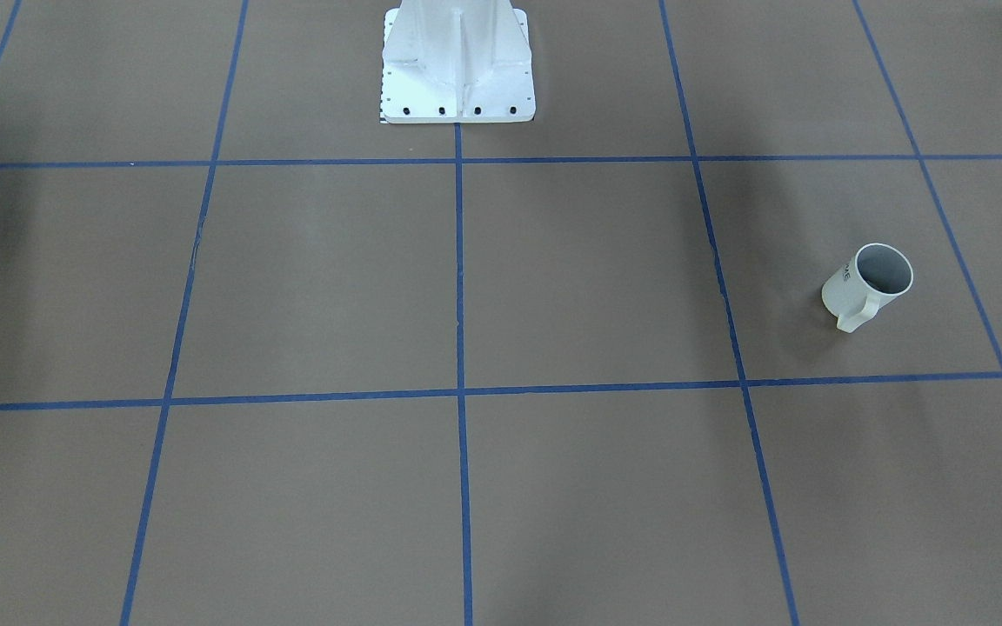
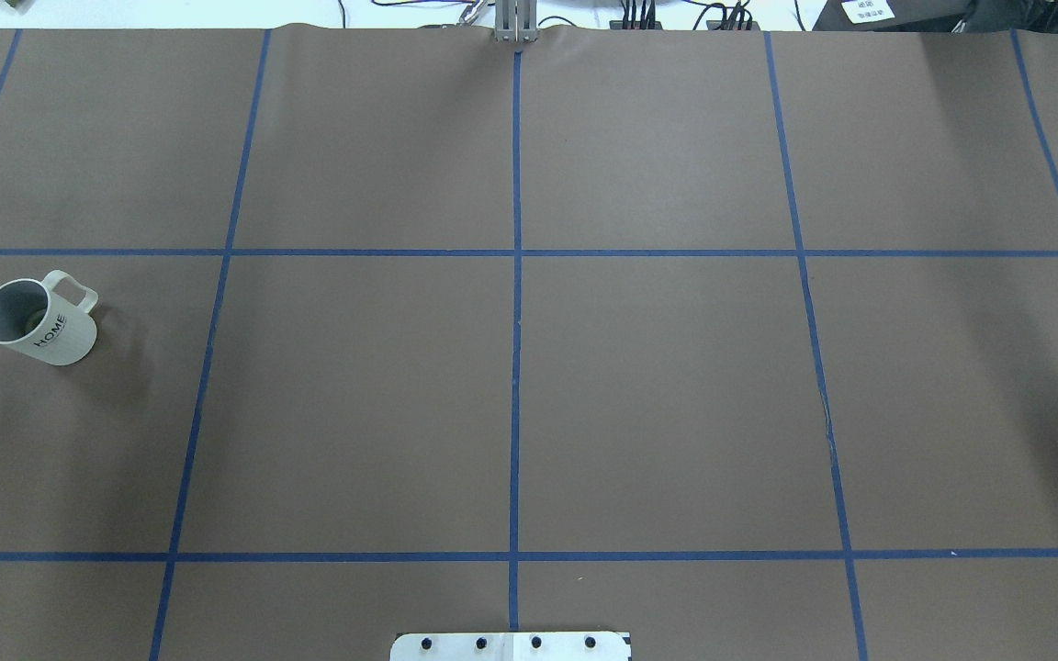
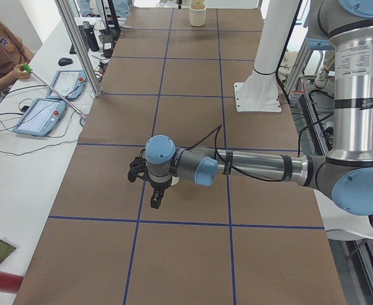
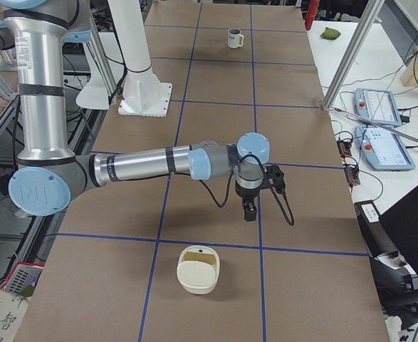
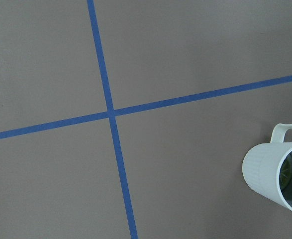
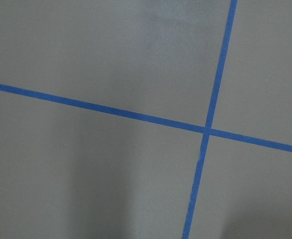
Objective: Left arm hands cup to right arm to dump lemon
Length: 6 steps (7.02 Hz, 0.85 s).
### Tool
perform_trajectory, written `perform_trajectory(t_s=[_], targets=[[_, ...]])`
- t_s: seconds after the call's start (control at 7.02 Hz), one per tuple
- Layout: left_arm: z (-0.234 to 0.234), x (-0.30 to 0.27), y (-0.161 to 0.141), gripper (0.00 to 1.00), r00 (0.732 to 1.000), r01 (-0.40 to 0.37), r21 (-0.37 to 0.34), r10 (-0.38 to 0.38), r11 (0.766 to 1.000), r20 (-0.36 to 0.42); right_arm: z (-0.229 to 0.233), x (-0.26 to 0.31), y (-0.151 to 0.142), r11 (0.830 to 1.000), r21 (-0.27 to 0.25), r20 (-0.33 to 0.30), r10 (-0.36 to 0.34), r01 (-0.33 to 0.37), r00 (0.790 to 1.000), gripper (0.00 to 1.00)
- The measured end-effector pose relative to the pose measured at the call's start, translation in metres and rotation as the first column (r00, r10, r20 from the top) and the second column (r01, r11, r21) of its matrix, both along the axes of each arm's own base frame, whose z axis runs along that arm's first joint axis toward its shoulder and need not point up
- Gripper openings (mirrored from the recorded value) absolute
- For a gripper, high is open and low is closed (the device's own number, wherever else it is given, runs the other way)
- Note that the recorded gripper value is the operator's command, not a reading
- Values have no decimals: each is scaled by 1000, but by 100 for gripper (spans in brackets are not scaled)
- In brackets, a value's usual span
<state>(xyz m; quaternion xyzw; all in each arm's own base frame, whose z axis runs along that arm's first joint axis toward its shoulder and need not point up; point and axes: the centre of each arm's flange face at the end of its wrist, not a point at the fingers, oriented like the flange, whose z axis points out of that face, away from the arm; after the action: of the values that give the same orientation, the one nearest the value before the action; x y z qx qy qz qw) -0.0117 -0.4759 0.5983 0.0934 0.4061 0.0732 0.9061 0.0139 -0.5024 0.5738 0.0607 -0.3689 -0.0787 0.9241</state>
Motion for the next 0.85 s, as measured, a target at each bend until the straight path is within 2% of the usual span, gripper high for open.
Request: perform_trajectory(t_s=[0.43, 0.85], targets=[[-6, -1, 5, 100, 1000, -4, 6, 4, 1000, -14, 0, 0, 2, 1000, -1, 0, 0, 0, 1000, 100], [-4, -4, 25, 100, 1000, -8, 7, 8, 1000, -25, -2, -1, 4, 1000, 3, 1, -4, 4, 1000, 100]])
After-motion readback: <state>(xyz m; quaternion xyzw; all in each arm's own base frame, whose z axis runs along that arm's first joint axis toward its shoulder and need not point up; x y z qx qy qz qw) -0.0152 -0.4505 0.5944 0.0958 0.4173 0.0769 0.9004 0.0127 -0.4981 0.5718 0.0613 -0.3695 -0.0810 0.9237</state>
